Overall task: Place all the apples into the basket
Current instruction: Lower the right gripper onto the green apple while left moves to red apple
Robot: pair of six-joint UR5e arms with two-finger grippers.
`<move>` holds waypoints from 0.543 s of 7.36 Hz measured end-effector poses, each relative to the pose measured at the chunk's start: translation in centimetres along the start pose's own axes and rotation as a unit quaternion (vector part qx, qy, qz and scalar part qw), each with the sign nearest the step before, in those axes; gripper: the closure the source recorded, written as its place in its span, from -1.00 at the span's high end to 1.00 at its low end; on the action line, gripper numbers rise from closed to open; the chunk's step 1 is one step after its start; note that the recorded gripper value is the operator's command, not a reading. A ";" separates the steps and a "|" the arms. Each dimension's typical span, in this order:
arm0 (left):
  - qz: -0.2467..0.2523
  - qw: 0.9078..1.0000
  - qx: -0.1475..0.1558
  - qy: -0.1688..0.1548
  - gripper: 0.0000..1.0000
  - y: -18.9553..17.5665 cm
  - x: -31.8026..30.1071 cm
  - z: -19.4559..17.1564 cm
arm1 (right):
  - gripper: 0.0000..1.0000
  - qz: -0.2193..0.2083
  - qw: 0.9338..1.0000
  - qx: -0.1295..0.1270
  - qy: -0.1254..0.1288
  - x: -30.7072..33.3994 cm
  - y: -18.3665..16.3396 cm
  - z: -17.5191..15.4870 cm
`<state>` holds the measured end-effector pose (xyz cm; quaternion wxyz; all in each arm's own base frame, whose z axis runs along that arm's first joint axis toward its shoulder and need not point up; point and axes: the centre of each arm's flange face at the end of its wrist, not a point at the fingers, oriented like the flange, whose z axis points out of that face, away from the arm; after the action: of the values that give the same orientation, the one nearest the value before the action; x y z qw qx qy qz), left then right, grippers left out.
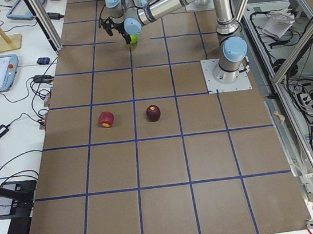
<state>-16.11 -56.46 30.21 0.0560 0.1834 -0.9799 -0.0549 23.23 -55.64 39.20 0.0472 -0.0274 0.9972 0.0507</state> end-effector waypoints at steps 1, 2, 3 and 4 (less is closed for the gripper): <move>0.059 0.997 -0.016 -0.040 1.00 0.3 -4.2 -1.7 | 1.00 -0.002 1.000 0.006 0.005 -3.9 -0.1 4.2; 0.104 0.992 -0.030 -0.059 1.00 0.6 -8.2 -2.7 | 1.00 0.003 1.000 0.009 0.014 -6.4 -0.4 8.2; 0.139 0.987 -0.031 -0.074 1.00 0.1 -12.5 -3.2 | 1.00 0.012 1.000 0.011 0.019 -7.8 -1.3 12.0; 0.173 0.980 -0.024 -0.095 1.00 -1.3 -17.1 -3.4 | 1.00 0.016 1.000 0.014 0.022 -8.7 -2.1 15.0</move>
<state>0.62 -51.75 31.92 -0.0242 0.0035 -0.9961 -0.0851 33.37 -55.75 24.96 0.0247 -0.0115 0.9989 0.0371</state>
